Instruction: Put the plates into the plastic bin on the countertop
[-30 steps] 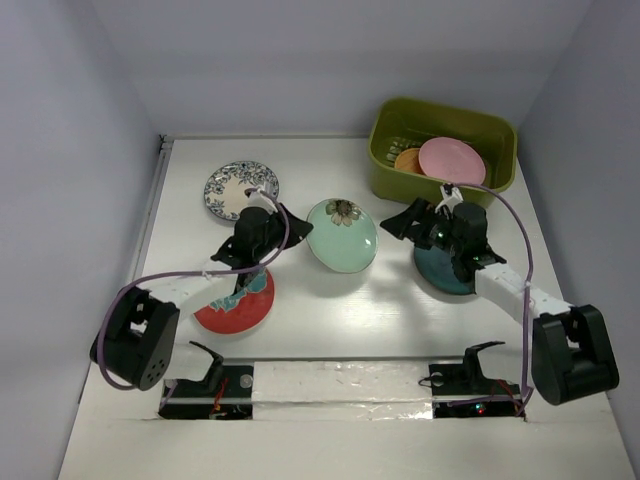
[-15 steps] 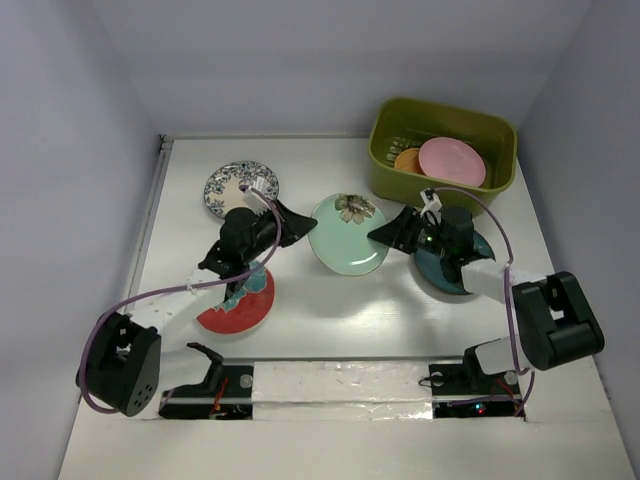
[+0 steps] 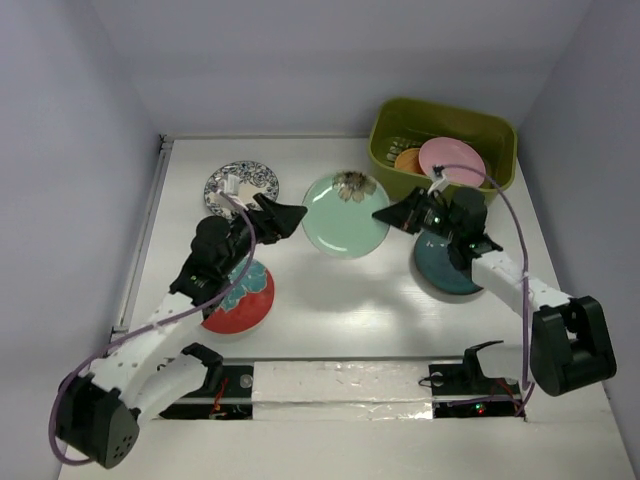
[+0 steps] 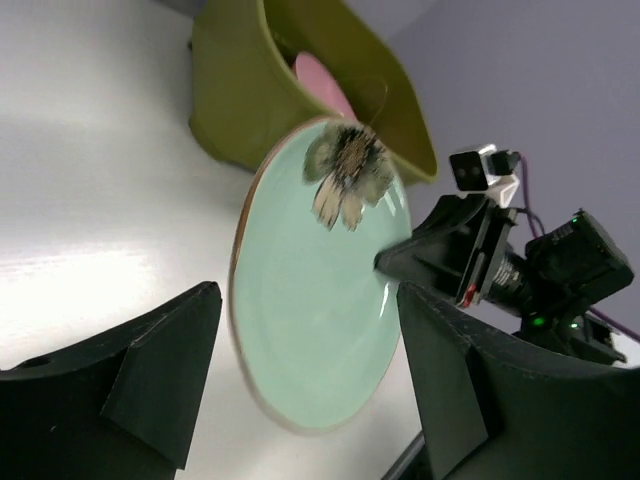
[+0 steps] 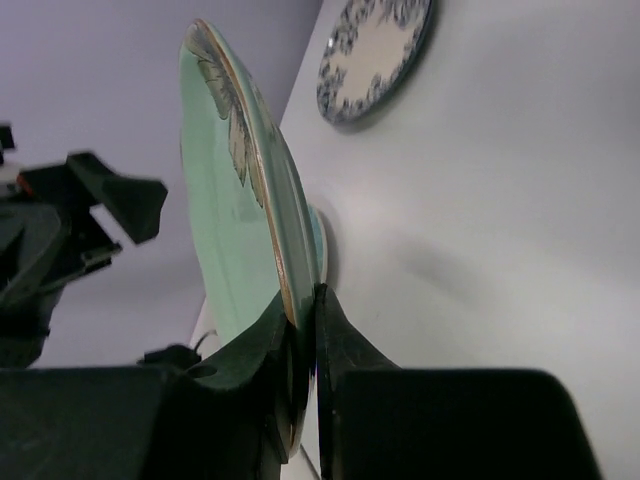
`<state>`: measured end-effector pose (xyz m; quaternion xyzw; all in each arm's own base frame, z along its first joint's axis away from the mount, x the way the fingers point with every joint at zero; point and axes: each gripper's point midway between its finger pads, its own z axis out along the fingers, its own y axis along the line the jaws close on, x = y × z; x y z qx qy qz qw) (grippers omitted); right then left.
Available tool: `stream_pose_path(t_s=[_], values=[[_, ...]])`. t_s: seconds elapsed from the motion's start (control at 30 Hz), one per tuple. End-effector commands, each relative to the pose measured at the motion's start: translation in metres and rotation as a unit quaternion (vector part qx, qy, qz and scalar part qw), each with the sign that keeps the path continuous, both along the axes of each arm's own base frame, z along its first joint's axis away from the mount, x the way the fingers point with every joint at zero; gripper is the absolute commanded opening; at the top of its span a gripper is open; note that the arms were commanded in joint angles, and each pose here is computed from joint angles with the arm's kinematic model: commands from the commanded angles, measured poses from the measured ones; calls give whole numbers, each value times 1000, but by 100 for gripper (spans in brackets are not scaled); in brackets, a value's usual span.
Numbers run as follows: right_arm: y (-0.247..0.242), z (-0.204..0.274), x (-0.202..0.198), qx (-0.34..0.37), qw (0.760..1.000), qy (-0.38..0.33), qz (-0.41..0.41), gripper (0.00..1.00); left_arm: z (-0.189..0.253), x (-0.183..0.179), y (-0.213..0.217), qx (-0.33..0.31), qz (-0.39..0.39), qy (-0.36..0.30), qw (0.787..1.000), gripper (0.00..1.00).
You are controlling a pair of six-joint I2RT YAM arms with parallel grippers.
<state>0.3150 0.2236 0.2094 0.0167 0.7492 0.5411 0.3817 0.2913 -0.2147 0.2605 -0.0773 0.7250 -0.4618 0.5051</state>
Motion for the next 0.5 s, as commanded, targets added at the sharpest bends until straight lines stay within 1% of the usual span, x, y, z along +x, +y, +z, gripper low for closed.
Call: stream_pose_path(t_s=[0.0, 0.03, 0.07, 0.1, 0.13, 0.17, 0.2, 0.23, 0.27, 0.3, 0.33, 0.37, 0.4, 0.43, 0.47], values=[[-25, 116, 38, 18, 988, -127, -88, 0, 34, -6, 28, 22, 56, -51, 997, 69], [-45, 146, 52, 21, 981, -148, -120, 0, 28, -10, 34, 39, 64, -44, 996, 69], [-57, 155, 61, 18, 979, -149, -141, 0, 27, -12, 41, 47, 78, -45, 995, 69], [-70, 155, 72, 10, 977, -137, -162, 0, 35, -20, 47, 44, 81, -58, 994, 69], [-98, 159, 87, -1, 969, -135, -205, 0, 37, -24, 51, 56, 84, -65, 993, 69], [-113, 184, 97, -10, 962, -156, -225, 0, 30, -29, 56, 71, 88, -54, 992, 69], [-125, 168, 113, -26, 963, -123, -237, 0, 42, -37, 62, 72, 93, -68, 991, 69], [-138, 169, 122, -35, 960, -118, -253, 0, 44, -41, 65, 79, 92, -72, 990, 69], [-161, 185, 133, -43, 950, -129, -281, 0, 38, -44, 74, 104, 106, -68, 987, 69], [-171, 178, 141, -54, 949, -110, -291, 0, 48, -51, 80, 105, 110, -81, 985, 69], [-184, 159, 160, -71, 945, -82, -308, 0, 50, -54, 84, 113, 114, -85, 983, 69], [-195, 152, 168, -86, 941, -66, -321, 0, 45, -57, 90, 132, 119, -79, 981, 69], [-206, 160, 175, -90, 937, -66, -331, 0, 51, -62, 94, 133, 123, -88, 980, 69], [-208, 154, 182, -95, 937, -55, -330, 0, 51, -64, 98, 139, 127, -89, 978, 69], [-216, 134, 195, -103, 936, -31, -334, 0, 48, -67, 101, 149, 130, -84, 977, 69]])
